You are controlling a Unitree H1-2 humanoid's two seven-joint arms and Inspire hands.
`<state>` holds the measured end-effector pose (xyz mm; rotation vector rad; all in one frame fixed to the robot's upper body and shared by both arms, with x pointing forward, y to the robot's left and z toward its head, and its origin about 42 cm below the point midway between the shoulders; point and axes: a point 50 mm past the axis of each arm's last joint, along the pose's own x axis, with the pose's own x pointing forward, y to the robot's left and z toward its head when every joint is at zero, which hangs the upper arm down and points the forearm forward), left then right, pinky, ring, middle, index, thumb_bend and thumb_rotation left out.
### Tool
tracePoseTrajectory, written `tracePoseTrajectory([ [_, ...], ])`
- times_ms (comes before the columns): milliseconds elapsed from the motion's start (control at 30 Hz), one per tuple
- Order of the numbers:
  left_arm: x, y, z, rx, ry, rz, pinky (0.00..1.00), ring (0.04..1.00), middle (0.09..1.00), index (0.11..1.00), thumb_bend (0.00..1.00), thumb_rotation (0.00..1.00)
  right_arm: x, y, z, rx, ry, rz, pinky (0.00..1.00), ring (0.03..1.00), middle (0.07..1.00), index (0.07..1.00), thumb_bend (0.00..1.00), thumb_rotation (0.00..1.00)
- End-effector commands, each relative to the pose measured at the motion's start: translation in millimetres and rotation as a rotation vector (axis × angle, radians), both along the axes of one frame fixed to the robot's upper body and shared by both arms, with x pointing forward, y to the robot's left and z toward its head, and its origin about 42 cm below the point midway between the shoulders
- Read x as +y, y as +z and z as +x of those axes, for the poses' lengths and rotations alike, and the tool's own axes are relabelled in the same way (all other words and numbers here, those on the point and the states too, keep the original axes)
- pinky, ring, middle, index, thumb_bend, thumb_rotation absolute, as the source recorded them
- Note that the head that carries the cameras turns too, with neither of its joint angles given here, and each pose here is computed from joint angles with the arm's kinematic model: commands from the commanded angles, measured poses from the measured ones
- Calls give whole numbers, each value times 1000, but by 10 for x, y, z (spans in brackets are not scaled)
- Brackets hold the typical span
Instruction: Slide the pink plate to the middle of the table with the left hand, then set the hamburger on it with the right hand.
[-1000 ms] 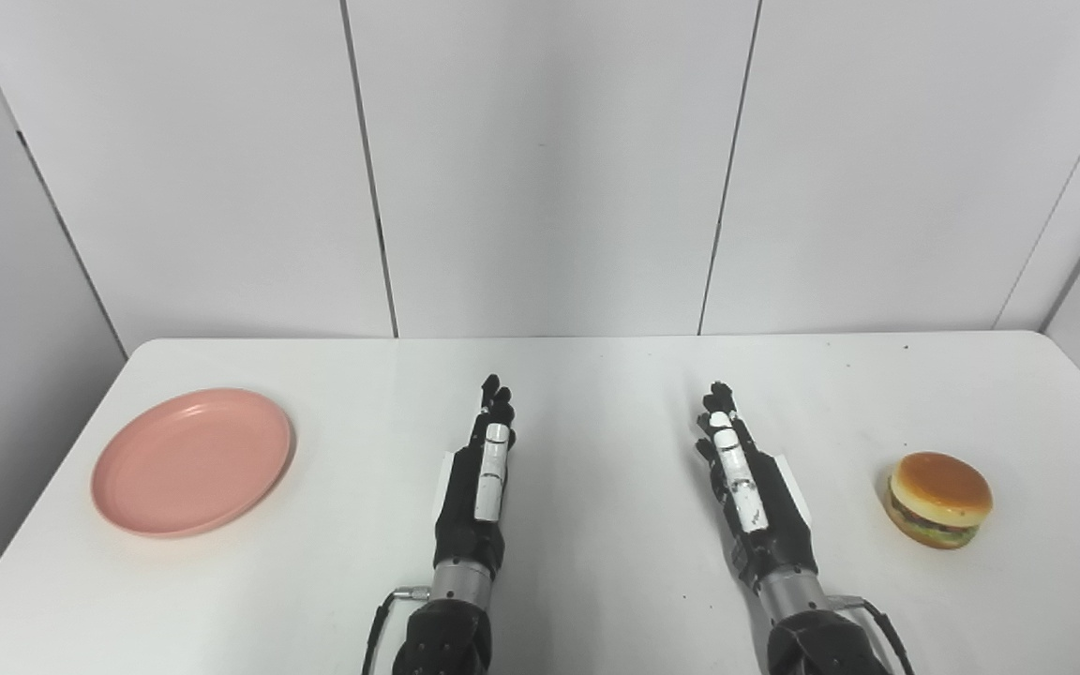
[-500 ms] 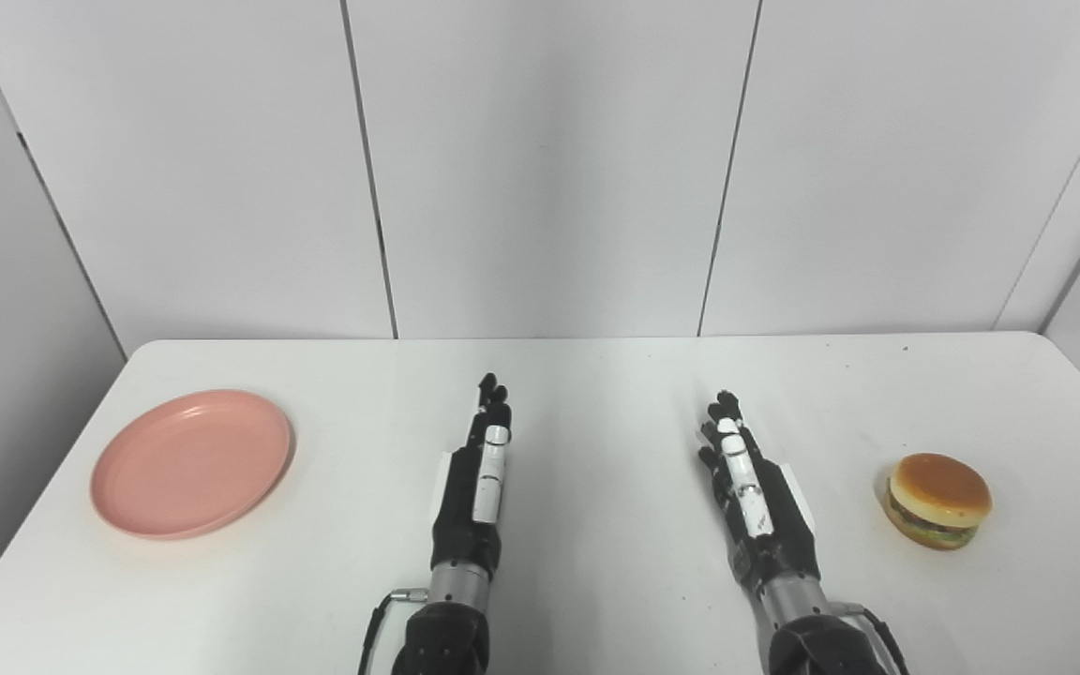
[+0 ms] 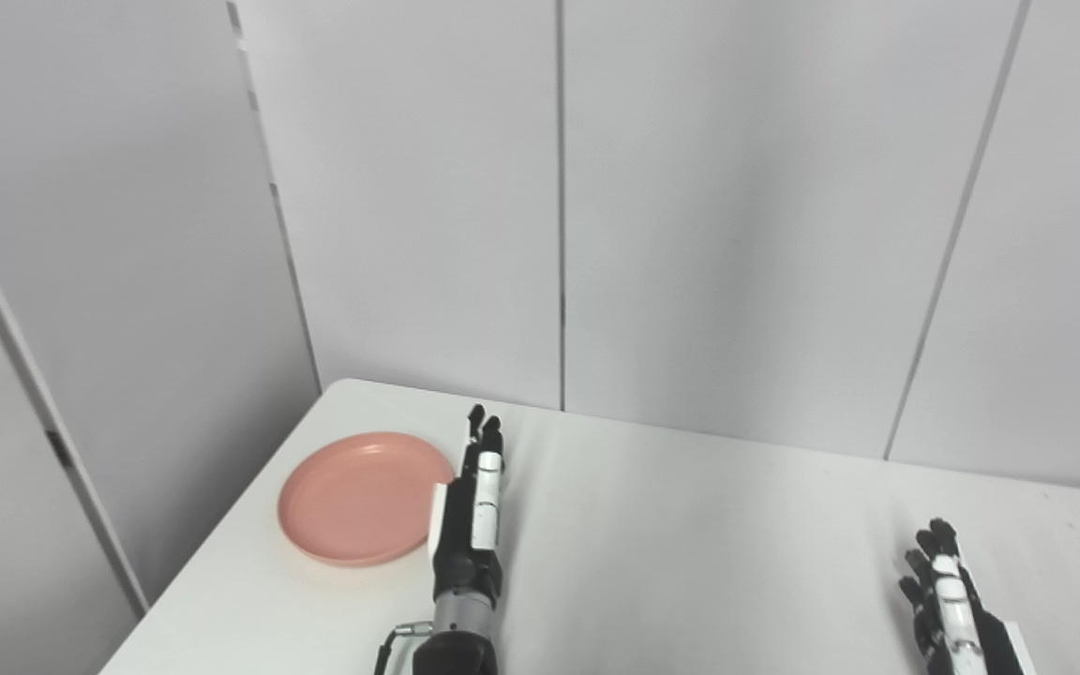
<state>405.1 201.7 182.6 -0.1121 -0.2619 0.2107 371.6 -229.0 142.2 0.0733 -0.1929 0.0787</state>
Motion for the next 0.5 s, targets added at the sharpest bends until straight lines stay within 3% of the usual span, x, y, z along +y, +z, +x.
tracePoseTrajectory([
  [0, 223, 381, 120, -97, 53, 22, 1000, 975, 950, 958, 811, 1000, 27, 124, 45, -94, -12, -1, 1000, 994, 1000, 1000, 532, 935],
  [267, 961, 557, 119, -139, 223, 11, 980, 884, 867, 878, 798, 1000, 42, 155, 45, -102, -13, 3, 1000, 989, 1000, 1000, 519, 940],
  [467, 1575, 525, 68, -107, 343, 49, 920, 813, 804, 817, 836, 1000, 45, 171, 44, -97, -11, 13, 1000, 992, 1000, 1000, 513, 937],
])
